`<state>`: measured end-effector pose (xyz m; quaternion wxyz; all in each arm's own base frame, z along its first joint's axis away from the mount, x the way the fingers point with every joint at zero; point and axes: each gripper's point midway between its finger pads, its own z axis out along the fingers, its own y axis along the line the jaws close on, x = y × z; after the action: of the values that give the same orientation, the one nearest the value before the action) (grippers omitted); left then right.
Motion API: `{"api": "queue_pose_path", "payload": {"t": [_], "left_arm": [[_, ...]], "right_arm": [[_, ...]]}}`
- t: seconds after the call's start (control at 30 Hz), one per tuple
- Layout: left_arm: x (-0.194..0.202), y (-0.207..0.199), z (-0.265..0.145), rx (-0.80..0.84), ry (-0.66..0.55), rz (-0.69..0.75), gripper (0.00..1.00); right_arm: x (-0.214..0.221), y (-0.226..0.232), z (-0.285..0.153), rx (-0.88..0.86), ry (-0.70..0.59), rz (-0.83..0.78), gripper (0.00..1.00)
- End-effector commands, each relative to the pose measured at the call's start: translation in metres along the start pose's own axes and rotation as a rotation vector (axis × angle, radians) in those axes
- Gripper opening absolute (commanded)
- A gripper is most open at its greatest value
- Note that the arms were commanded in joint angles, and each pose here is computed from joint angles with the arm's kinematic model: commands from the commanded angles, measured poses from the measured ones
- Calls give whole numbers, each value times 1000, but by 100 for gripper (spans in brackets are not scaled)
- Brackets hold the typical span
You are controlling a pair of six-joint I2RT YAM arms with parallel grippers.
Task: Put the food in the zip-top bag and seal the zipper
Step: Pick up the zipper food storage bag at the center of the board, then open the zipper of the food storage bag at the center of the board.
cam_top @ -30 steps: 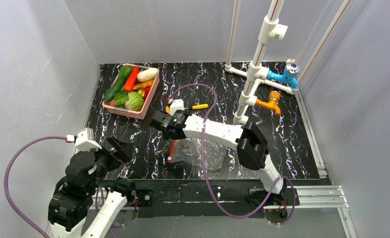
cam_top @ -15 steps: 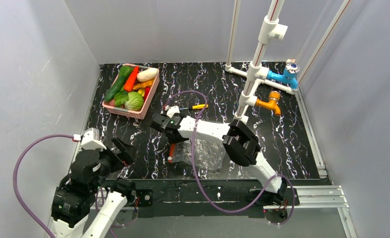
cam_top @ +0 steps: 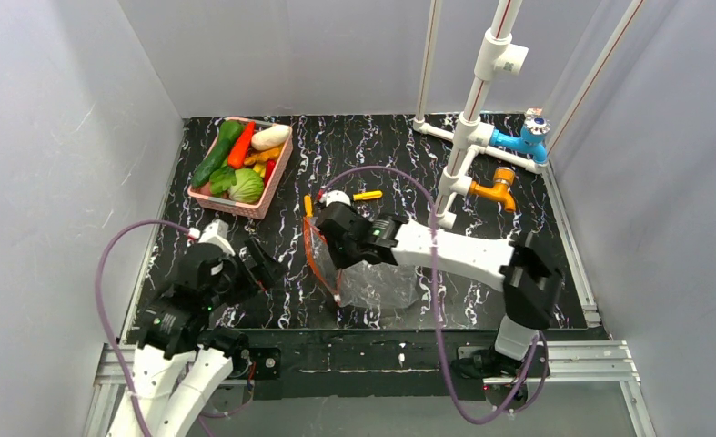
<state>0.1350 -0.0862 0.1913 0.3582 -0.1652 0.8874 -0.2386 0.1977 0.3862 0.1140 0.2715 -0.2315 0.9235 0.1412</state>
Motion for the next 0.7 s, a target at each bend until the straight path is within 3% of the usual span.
{"api": "queue_pose_path", "payload": {"t": [0.0, 0.17, 0.37, 0.43, 0.57, 0.67], "left_arm": [[18, -36, 26, 178, 129, -110, 99], [26, -67, 52, 346, 219, -223, 91], [26, -79, 74, 403, 260, -276, 81], [26, -82, 78, 420, 271, -285, 82], [22, -87, 76, 447, 252, -275, 94], [22, -86, 72, 454, 231, -278, 95]], "right_arm": [[-24, 13, -41, -171, -119, -17, 1], [-19, 10, -74, -288, -168, 6, 1], [-17, 16, -93, -380, -185, 18, 1], [-17, 16, -94, -376, -183, 16, 1], [-20, 13, -95, -361, -189, 6, 1], [-23, 6, -92, -314, -200, -2, 1]]}}
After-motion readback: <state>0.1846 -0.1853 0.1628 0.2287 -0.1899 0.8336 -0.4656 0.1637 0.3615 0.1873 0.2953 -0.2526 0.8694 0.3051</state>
